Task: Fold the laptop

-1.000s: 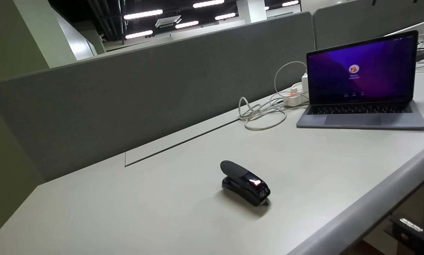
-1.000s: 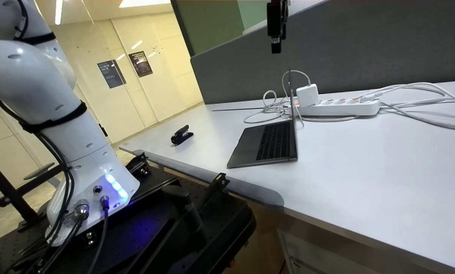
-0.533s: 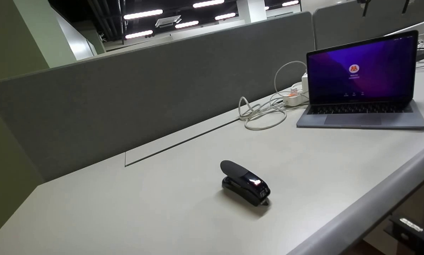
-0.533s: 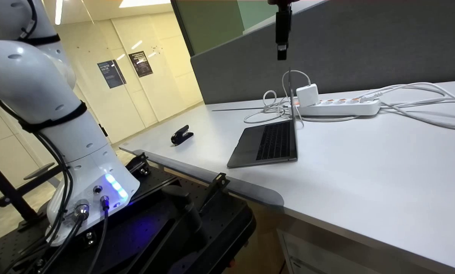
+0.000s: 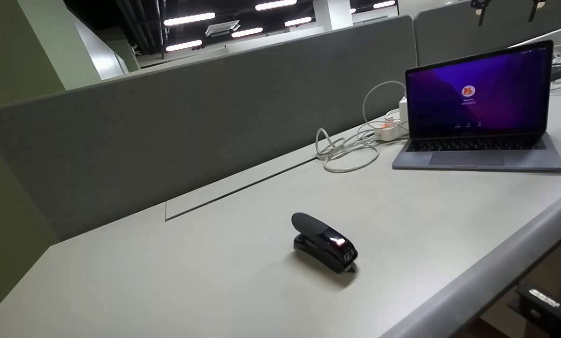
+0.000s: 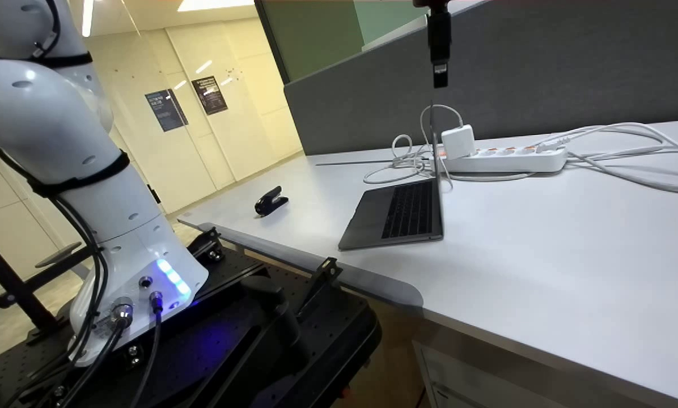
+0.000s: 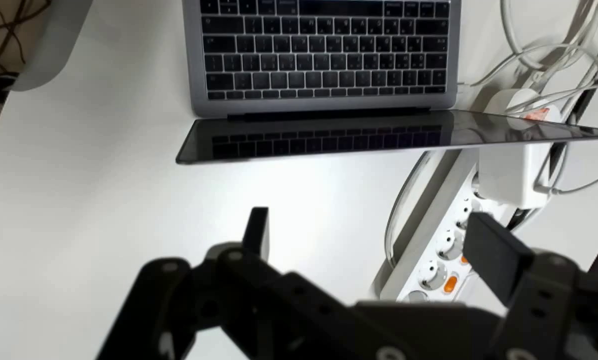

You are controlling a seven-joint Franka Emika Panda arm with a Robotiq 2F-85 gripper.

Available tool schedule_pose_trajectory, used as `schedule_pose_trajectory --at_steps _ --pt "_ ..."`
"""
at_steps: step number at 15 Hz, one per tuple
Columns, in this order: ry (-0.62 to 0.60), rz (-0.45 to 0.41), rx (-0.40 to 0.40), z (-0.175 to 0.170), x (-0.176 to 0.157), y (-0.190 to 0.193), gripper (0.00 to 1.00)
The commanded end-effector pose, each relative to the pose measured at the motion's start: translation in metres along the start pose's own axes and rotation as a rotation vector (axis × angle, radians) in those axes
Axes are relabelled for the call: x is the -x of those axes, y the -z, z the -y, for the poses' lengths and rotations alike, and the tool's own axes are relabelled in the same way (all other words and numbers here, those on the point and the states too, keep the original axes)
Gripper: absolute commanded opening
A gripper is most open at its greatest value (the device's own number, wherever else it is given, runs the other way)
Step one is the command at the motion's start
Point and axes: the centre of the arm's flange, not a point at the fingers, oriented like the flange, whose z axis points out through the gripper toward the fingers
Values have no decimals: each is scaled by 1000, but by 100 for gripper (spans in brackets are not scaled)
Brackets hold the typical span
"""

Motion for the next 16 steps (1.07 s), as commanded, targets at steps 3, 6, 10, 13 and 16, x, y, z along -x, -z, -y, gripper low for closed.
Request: schedule_pose_trajectory --at_steps 3,6,10,13,16 --pt "49 -71 112 33 -29 -6 100" --pt "104 -85 155 53 -32 -16 100" --pt "164 -97 174 79 -37 -34 100" --pt "178 -102 151 93 -34 -50 100" --pt "176 -97 102 102 -18 -71 100"
